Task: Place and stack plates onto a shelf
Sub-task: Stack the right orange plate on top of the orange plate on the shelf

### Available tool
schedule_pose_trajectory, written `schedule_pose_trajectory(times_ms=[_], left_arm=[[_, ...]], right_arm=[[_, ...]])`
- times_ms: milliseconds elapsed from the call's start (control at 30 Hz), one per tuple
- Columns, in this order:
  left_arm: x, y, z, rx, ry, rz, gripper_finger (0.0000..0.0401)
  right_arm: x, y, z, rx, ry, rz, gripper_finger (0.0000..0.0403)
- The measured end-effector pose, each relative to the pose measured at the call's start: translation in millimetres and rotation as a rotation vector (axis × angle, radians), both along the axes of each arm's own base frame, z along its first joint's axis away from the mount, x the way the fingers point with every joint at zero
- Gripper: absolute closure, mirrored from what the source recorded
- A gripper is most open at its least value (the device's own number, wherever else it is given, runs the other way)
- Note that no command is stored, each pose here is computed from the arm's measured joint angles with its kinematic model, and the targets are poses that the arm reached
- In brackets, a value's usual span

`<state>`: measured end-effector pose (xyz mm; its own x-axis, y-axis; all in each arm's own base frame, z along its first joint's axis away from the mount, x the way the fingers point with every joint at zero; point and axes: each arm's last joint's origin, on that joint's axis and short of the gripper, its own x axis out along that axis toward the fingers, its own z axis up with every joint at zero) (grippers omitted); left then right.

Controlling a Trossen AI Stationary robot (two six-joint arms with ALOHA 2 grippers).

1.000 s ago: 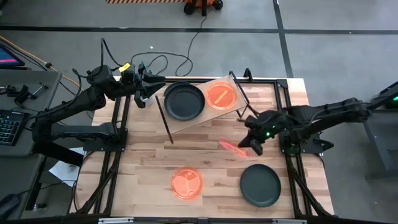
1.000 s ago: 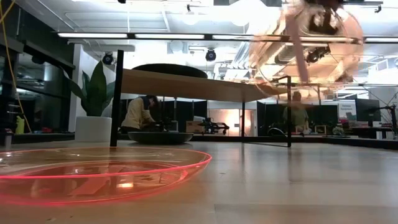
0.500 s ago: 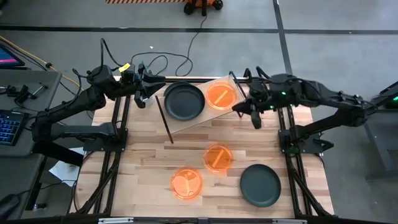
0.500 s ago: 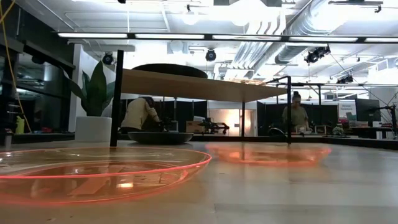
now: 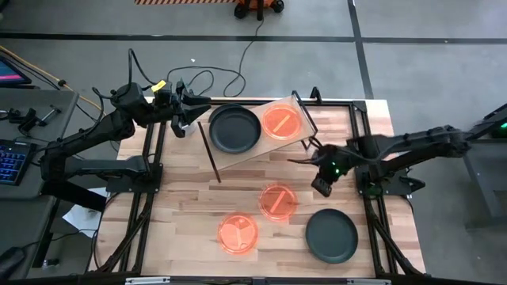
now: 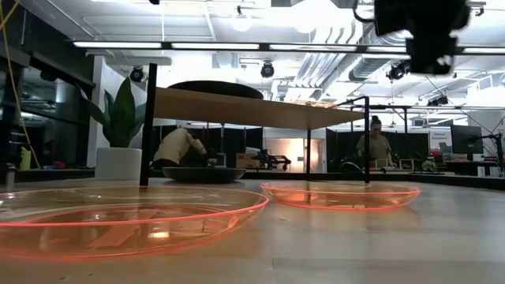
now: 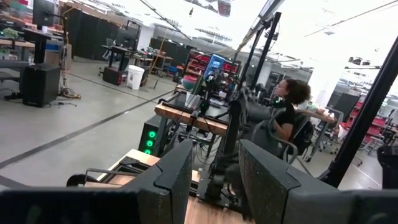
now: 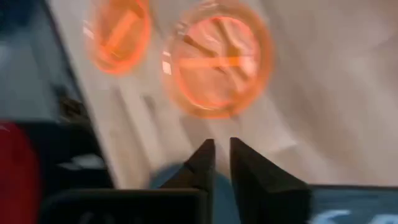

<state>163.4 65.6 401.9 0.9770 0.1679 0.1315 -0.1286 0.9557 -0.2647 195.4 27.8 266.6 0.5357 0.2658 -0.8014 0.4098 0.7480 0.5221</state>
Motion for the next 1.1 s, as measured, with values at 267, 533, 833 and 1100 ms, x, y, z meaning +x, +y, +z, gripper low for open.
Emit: schedule_pose_trajectory(times_ms=[267,533,833,1100], left_arm=[[0,0,0,0.000,0.000,0.000,0.0281],[0,0,0,0.000,0.001,0.006,0.0281],[0,0,0,-0.001,0.001,0.011,0.0281],[0,0,0,-0.001,0.001,0.012,0.0281]], right_arm=[[0,12,-74,0.243,-0.188,-0.341,0.0268],[15,17,-112,0.110,-0.051,-0.461,0.0260],[38,21,-137,0.058,0.065,-0.485,0.0260],[49,24,-146,0.088,0.038,-0.471,0.0260]])
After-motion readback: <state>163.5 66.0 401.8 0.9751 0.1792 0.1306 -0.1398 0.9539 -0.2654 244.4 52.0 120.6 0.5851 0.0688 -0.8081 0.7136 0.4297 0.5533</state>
